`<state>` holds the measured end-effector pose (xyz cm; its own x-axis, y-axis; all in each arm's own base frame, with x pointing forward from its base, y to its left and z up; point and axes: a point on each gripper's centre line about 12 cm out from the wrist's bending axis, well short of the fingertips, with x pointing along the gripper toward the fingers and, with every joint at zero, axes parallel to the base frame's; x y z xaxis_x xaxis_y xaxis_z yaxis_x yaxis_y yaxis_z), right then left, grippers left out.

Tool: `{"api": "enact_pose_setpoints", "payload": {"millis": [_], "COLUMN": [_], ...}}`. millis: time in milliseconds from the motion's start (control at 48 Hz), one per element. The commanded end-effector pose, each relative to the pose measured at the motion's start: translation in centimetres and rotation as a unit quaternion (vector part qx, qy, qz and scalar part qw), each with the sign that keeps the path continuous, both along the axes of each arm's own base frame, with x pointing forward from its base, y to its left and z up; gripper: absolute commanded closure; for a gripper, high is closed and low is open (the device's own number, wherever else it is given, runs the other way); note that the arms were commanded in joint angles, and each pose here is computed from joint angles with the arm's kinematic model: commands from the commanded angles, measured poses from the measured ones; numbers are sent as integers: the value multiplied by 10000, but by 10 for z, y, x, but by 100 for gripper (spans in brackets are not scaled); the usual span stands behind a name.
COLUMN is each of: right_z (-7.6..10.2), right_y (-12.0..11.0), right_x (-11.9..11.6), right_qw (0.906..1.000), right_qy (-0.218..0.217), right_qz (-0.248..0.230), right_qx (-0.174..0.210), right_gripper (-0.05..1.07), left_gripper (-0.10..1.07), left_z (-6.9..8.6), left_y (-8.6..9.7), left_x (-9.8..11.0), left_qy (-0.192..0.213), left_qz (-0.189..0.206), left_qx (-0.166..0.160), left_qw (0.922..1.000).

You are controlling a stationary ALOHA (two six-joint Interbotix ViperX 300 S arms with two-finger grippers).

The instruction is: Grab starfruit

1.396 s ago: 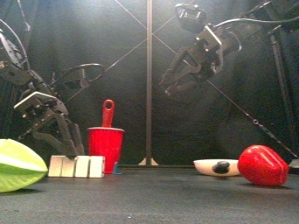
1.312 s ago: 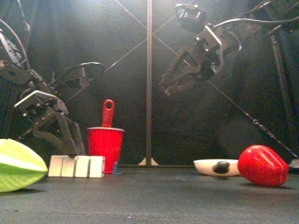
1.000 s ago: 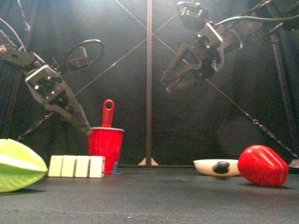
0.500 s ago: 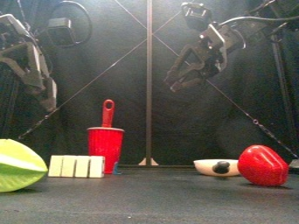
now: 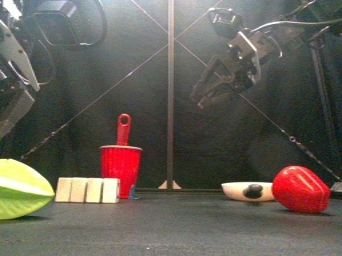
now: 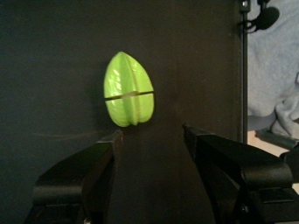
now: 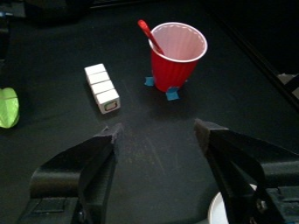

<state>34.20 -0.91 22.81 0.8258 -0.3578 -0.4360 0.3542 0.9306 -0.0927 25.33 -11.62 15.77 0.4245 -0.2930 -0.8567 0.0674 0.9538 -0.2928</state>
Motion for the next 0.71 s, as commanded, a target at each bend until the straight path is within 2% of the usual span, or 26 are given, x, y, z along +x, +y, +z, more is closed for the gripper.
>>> {"api": "enact_pose_setpoints", "payload": {"millis": [0, 104, 333, 688], "right_z": [14, 14, 13, 12], "right_y": [0, 0, 0, -1], "right_x": [-1, -1, -1, -1], "right_qw": [9998, 9998, 9998, 9998], "right_qy": [-199, -199, -190, -175], "right_qz": [-2, -2, -9, -13], "right_qx": [-4, -4, 8, 0], "right_gripper": [6, 6, 6, 6], "left_gripper": [6, 6, 6, 6], "left_z": [1, -7, -15, -32], "left_y": [-4, -3, -3, 3], "left_x": [9, 14, 25, 32], "left_qy": [-38, -55, -240, -118], "left_qz": [44, 60, 18, 90], "left_qx": [-21, 66, 194, 338], "left_qw": [10000, 9999, 9995, 9993]}}
